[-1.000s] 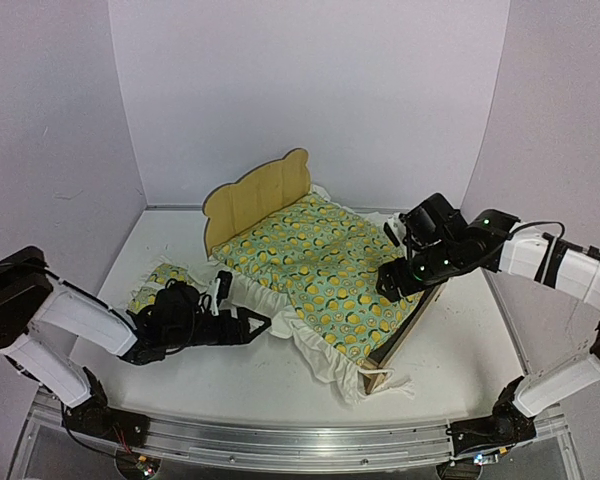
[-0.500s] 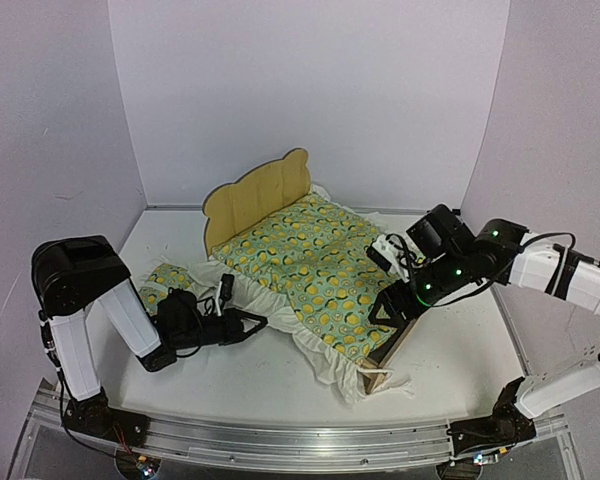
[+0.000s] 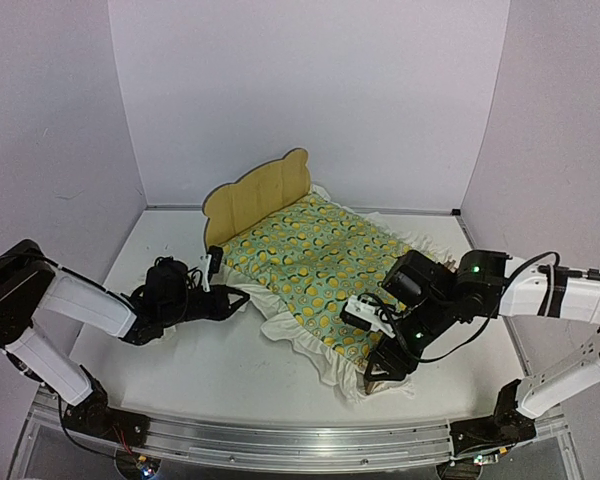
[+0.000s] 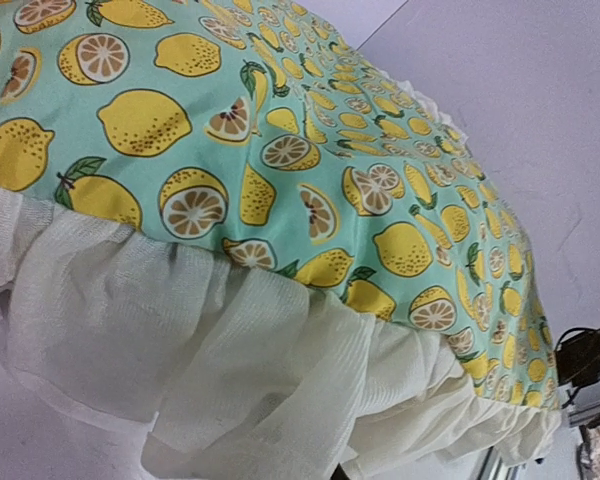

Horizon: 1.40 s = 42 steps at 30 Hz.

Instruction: Set up the pet bed

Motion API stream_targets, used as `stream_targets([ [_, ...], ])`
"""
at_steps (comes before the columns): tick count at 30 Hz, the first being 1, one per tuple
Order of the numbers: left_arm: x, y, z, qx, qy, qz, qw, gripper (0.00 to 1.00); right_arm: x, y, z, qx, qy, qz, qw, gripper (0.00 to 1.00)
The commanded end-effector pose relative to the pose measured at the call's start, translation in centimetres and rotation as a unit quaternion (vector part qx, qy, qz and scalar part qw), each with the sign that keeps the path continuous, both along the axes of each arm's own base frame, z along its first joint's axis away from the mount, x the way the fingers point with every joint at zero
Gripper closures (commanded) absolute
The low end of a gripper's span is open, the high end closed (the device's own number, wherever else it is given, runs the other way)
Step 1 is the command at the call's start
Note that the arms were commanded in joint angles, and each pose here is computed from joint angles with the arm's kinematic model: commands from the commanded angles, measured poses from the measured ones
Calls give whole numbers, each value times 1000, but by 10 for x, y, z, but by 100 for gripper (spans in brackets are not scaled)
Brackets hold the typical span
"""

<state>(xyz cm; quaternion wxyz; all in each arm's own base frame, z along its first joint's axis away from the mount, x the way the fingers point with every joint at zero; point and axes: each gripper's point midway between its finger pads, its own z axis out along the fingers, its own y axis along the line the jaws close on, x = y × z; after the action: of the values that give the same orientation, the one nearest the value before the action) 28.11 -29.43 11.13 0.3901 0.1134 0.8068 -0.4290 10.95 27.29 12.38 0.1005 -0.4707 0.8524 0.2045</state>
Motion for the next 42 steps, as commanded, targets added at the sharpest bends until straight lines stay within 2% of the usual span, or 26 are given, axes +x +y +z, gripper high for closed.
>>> stream_targets([
  [1, 8, 10, 5, 89, -32, 4, 996, 87, -1, 7, -6, -2, -35, 38, 999, 45],
  [4, 9, 21, -6, 151, -6, 12, 988, 58, 1, 11, -11, -3, -59, 45, 997, 49],
  [6, 2, 30, -8, 170, 5, 14, 985, 48, 5, 12, -14, -2, -73, 44, 996, 52],
  [9, -21, 40, 9, 148, -15, 1, 989, 37, 14, 12, -19, -11, -94, 33, 995, 58],
  [12, -47, 44, 39, 113, -72, -22, 991, 33, 26, 15, -22, -18, -110, 7, 994, 74],
  [14, -64, 46, 60, 86, -110, -36, 990, 32, 43, 17, -12, -14, -136, -47, 990, 99],
  [17, -87, 38, 90, 42, -166, -49, 984, 31, 74, 30, 16, 8, -166, -121, 979, 100],
  [19, -99, 25, 105, 16, -189, -64, 980, 30, 95, 33, 19, -6, -161, -147, 976, 100],
  [21, -107, 8, 112, 0, -196, -87, 977, 30, 120, 32, 12, -30, -164, -166, 972, 100],
  [24, -111, -30, 105, 10, -188, -126, 974, 28, 155, 38, 4, -50, -175, -167, 969, 100],
  [26, -119, -58, 100, 24, -188, -153, 970, 29, 174, 49, -1, -51, -171, -168, 969, 93],
  [29, -128, -86, 104, 12, -199, -182, 963, 31, 189, 57, 10, -52, -150, -198, 967, 63],
  [30, -129, -90, 107, 5, -206, -184, 961, 30, 187, 57, 15, -53, -128, -210, 968, 56],
  [34, -123, -103, 111, 5, -254, -176, 951, 26, 153, 53, 32, -24, -37, -240, 970, 53],
  [38, -118, -126, 107, 24, -297, -193, 935, 24, 104, 43, 40, 12, 46, -216, 975, 46],
  [42, -109, -149, 97, 42, -307, -200, 929, 24, 78, 9, 38, -27, 15, -199, 980, 39],
])
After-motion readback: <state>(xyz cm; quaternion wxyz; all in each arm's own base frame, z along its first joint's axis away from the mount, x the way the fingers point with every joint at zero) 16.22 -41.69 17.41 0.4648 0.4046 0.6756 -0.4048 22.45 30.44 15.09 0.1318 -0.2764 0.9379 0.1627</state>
